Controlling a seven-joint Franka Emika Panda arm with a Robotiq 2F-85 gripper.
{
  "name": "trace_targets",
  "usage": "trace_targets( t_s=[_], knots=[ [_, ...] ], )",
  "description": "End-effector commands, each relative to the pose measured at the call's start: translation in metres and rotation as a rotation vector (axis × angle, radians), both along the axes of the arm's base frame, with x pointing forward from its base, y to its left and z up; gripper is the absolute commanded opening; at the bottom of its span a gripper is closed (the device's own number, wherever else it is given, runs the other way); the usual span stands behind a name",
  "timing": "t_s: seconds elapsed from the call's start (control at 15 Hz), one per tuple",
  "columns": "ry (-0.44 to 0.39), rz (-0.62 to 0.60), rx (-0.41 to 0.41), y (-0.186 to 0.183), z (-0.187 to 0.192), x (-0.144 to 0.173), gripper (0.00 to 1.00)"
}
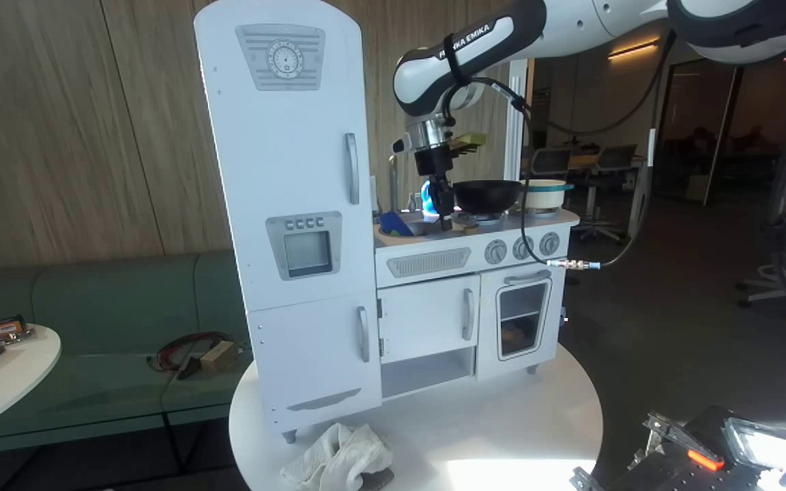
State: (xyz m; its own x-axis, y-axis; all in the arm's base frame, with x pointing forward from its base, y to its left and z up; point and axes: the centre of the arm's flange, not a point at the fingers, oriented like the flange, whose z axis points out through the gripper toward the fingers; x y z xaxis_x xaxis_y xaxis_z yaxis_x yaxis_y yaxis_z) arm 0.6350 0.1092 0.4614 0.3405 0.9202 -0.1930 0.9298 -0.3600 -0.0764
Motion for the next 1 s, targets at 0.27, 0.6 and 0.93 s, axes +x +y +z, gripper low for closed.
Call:
trace_targets(
  t_s=[0.27, 0.6, 0.93],
  knots=[
    [-0.148, -0.037, -0.088, 0.003, 0.049, 0.001, 0.04],
    [-0.272, -0.151, -0.123, -0.011, 0.098, 0.009, 0.03],
    [-0.390, -0.341, -0.161, -0.040, 0.143, 0.010, 0.03]
  ],
)
